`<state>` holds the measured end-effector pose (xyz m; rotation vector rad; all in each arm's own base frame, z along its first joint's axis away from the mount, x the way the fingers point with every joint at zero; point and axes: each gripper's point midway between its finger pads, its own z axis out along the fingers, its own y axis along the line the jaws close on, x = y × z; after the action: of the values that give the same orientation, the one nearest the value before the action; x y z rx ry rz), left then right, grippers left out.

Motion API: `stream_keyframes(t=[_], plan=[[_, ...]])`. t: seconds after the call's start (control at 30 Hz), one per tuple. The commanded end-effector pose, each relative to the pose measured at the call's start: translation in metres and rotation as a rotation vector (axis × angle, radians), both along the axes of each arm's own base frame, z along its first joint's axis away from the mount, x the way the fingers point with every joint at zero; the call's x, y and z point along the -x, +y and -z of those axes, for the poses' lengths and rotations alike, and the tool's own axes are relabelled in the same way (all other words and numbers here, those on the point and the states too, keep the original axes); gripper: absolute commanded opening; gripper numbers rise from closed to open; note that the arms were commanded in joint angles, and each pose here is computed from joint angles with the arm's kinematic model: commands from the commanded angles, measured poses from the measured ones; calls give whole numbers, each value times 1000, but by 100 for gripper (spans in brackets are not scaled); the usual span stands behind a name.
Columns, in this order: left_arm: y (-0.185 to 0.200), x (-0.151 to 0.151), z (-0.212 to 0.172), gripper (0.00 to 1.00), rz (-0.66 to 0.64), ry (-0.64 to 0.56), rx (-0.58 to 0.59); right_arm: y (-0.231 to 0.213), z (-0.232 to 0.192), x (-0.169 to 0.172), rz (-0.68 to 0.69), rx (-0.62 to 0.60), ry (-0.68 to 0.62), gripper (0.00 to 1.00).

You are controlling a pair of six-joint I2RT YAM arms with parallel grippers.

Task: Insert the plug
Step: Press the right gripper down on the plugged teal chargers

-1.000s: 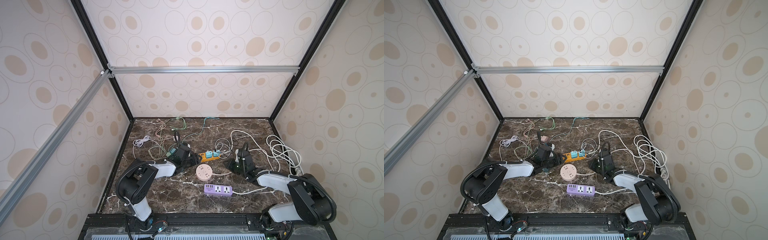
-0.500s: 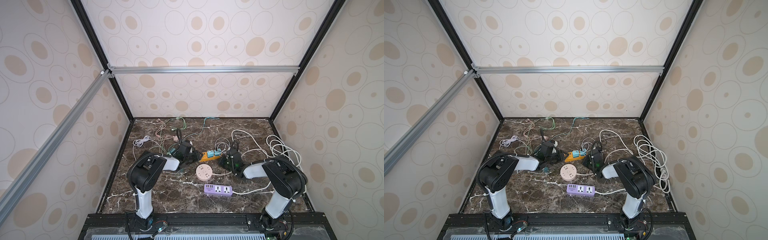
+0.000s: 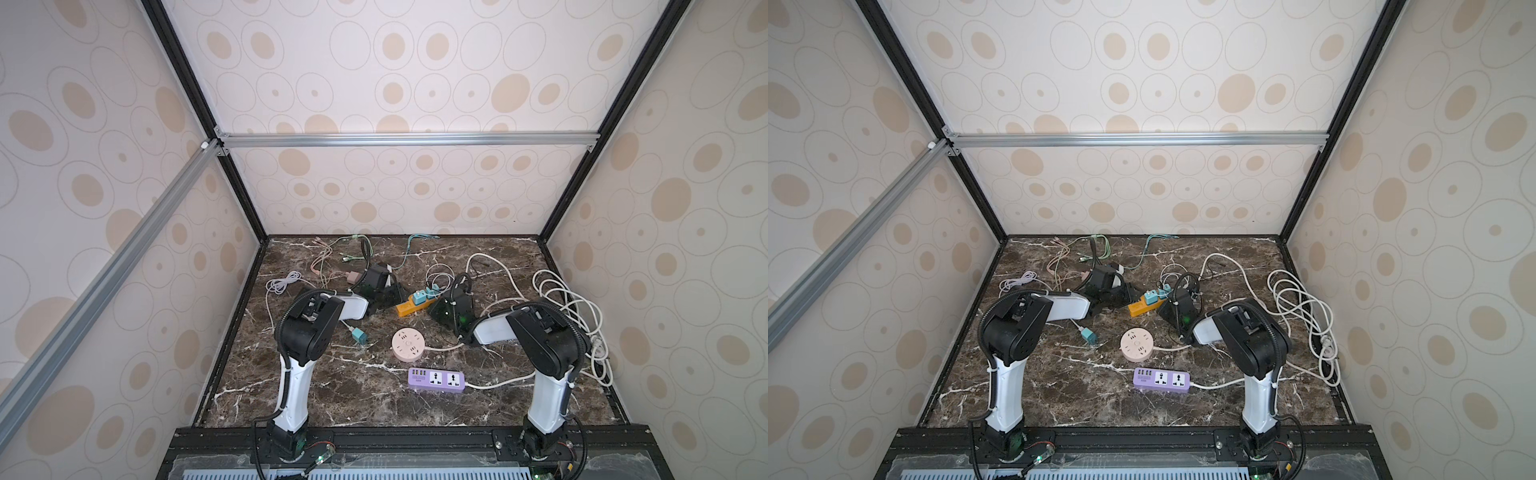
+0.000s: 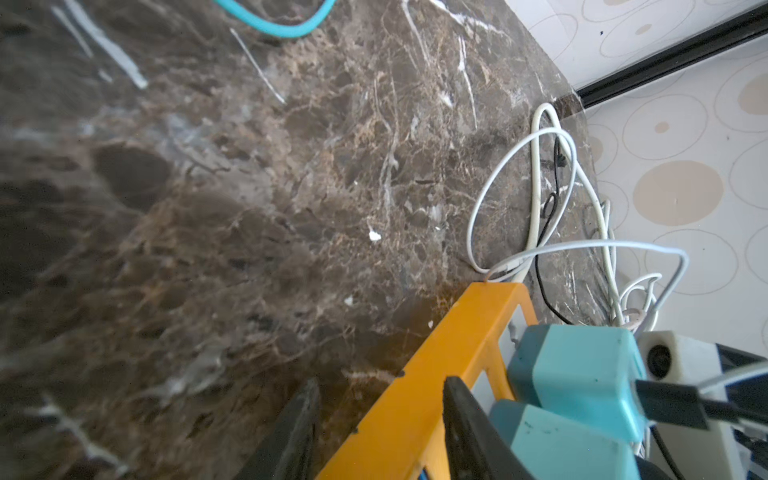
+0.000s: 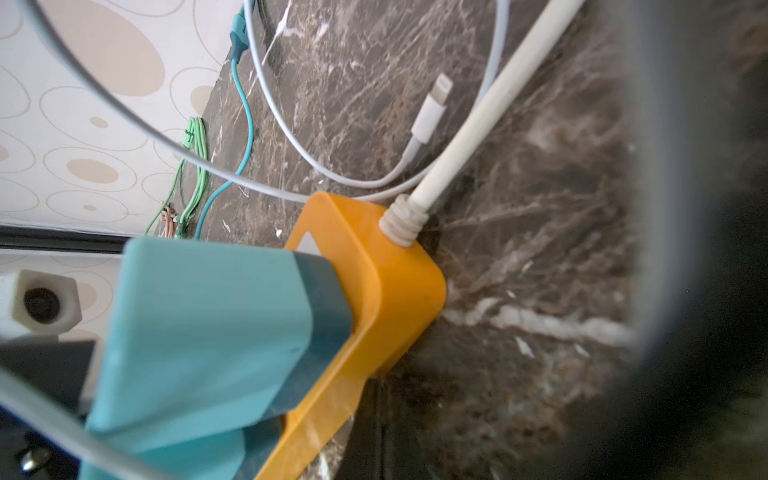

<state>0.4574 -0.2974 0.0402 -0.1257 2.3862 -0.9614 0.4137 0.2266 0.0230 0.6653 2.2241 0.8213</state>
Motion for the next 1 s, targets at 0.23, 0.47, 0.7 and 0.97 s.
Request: stream_keyframes(t=[0.23,0.47,0.7,0.97], plan=[[49,-28,-37,58,-77,-73,-161,48,-8,33,-193,111,-51,0],[99,-4,-79,77,-181,-136,-295,87,-1,39,-296,144,-52,1],[136,22,-102,93,-281,-180,-380,104,9,13,-251,172,-55,4],[165,51,-100,98,-322,-172,-474,106,12,-18,-214,226,-72,7]])
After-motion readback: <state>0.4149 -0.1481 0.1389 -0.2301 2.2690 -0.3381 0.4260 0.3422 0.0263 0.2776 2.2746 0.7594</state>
